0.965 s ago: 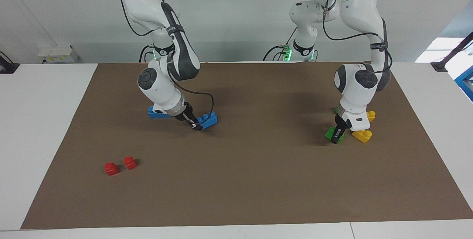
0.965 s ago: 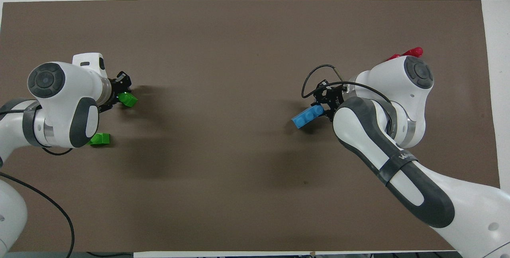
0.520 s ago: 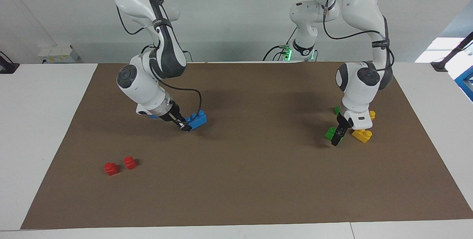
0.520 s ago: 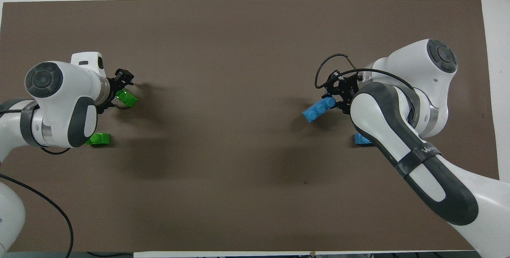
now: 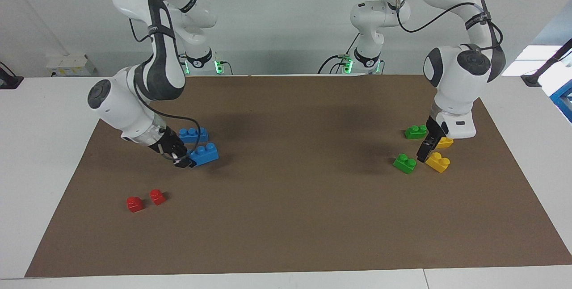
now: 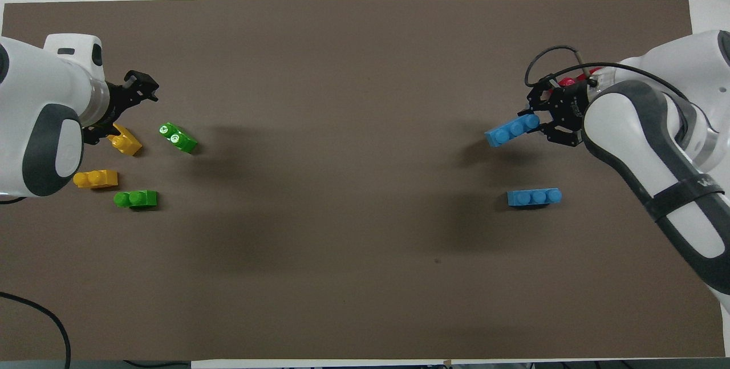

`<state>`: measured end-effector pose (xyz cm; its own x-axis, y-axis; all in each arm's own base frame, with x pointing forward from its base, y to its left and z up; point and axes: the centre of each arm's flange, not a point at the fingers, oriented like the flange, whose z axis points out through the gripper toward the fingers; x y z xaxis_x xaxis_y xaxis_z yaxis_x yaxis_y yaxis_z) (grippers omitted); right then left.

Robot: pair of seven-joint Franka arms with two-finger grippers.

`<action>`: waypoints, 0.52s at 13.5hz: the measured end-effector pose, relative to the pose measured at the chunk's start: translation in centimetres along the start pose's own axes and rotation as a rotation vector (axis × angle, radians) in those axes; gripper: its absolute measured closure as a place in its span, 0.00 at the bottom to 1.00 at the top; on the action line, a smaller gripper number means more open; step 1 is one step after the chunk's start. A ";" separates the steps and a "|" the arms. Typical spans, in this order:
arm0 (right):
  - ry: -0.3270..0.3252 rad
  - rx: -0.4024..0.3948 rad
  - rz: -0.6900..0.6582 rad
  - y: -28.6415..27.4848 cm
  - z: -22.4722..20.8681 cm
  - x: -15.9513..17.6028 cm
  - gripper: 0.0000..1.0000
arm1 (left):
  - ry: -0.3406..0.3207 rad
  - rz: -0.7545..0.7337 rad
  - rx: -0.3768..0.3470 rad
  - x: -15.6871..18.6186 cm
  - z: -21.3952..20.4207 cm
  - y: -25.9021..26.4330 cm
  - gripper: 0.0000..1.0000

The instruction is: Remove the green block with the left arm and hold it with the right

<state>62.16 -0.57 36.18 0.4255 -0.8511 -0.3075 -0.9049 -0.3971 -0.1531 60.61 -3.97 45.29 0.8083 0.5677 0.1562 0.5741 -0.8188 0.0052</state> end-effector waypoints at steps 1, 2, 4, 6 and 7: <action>-0.002 -0.001 0.027 0.5 0.1 0.9 0.64 | 0.000 0.057 0.006 -0.1 -1.6 -0.3 0.00; -0.002 -0.001 0.065 0.7 0.2 1.3 0.64 | -0.002 0.124 0.014 -0.3 -3.2 -0.7 0.00; 0.005 0.004 0.125 0.7 1.1 1.3 0.64 | -0.009 0.269 0.021 -0.8 -6.5 -1.6 0.00; 0.012 0.005 0.155 1.2 2.2 1.4 0.64 | -0.033 0.371 0.006 -1.2 -9.9 -2.6 0.00; 0.014 0.005 0.165 1.5 2.7 1.8 0.64 | -0.045 0.401 0.005 -1.3 -11.5 -3.0 0.00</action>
<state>61.60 -1.79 32.89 0.2709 -0.9093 -0.3160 -0.9624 -0.2499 -0.1062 56.33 -3.22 56.39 0.9731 0.2069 0.1016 0.2130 -0.9757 -0.0522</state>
